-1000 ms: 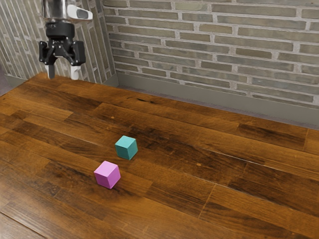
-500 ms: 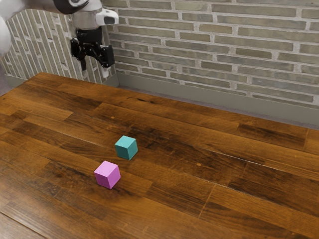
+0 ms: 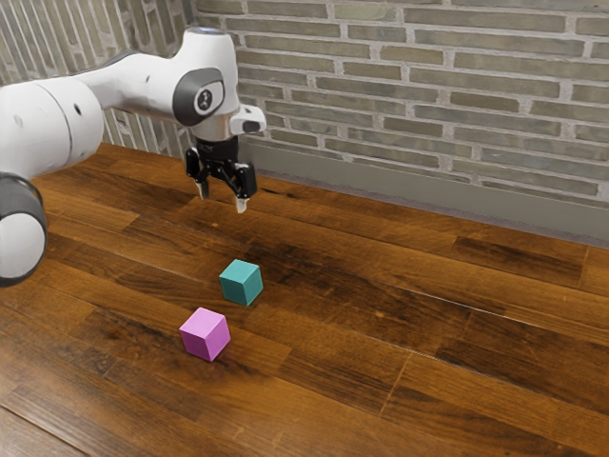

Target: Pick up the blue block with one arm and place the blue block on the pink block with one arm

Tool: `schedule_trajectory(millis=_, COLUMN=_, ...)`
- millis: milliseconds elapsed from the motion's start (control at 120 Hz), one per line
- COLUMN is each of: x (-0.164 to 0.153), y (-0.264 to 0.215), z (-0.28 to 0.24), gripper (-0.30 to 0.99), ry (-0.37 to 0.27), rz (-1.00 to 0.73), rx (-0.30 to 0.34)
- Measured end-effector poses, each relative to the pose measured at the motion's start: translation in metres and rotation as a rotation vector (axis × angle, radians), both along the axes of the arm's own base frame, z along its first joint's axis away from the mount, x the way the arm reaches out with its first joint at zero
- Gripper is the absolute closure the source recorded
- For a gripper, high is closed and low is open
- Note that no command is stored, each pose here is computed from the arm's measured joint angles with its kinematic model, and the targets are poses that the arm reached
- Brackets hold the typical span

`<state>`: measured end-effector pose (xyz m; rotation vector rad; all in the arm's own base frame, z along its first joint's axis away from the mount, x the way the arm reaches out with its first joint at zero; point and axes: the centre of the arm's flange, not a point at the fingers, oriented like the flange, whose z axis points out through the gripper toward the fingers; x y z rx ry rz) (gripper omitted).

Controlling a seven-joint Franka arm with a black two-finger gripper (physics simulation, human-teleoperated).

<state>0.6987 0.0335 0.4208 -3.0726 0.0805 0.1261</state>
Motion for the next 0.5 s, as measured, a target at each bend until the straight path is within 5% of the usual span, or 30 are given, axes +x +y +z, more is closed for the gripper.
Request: schedule_trajectory(millis=500, x=-0.003, y=-0.005, z=-0.124, gripper=0.0, ry=-0.034, rz=-0.038, rx=-0.068)
